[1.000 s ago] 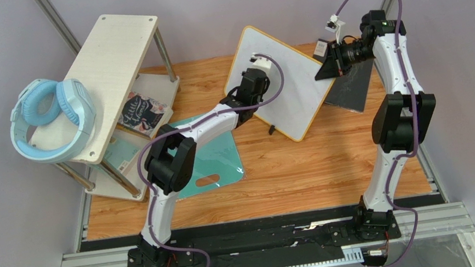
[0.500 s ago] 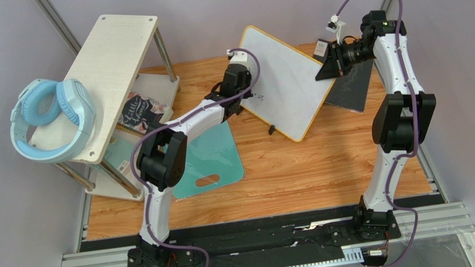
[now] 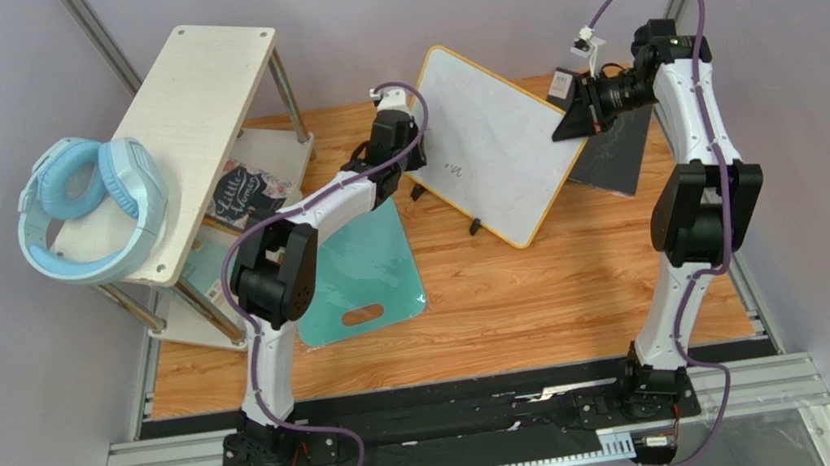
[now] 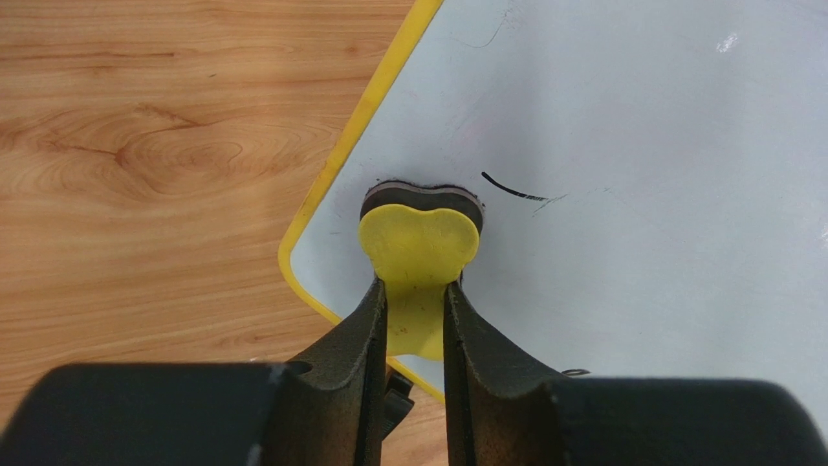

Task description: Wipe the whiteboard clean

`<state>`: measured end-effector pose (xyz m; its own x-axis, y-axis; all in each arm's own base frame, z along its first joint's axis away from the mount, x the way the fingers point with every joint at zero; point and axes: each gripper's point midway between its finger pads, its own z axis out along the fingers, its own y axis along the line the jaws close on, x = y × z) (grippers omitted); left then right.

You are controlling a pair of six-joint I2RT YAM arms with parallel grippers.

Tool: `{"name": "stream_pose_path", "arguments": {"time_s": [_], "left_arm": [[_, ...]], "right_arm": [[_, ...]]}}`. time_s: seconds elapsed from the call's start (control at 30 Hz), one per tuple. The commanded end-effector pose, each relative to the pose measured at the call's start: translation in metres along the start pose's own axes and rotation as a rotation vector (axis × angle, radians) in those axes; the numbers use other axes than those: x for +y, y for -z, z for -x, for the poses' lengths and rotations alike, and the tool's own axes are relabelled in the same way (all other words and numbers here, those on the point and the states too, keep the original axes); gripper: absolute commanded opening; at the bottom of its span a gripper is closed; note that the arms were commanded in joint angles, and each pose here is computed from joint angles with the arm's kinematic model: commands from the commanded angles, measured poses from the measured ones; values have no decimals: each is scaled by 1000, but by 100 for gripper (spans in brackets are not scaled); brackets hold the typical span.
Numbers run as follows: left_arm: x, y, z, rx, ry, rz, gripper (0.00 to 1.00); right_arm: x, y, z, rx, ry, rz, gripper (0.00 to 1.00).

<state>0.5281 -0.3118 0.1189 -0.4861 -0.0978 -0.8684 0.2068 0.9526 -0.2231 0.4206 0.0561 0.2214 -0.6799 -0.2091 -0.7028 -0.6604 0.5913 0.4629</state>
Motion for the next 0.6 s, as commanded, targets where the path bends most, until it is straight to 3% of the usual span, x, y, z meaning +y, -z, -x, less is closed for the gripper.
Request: {"name": "stream_pose_path", "arguments": {"time_s": [0.0, 0.33, 0.57], "left_arm": [[-29, 11, 20, -49, 64, -101, 0], [-51, 29, 82, -188, 25, -168, 0], [-69, 35, 104, -228, 15, -206, 0]], "right_arm": [[11, 4, -38, 166, 21, -2, 0], [11, 5, -42, 180, 26, -7, 0], [11, 3, -41, 174, 22, 3, 0]]}}
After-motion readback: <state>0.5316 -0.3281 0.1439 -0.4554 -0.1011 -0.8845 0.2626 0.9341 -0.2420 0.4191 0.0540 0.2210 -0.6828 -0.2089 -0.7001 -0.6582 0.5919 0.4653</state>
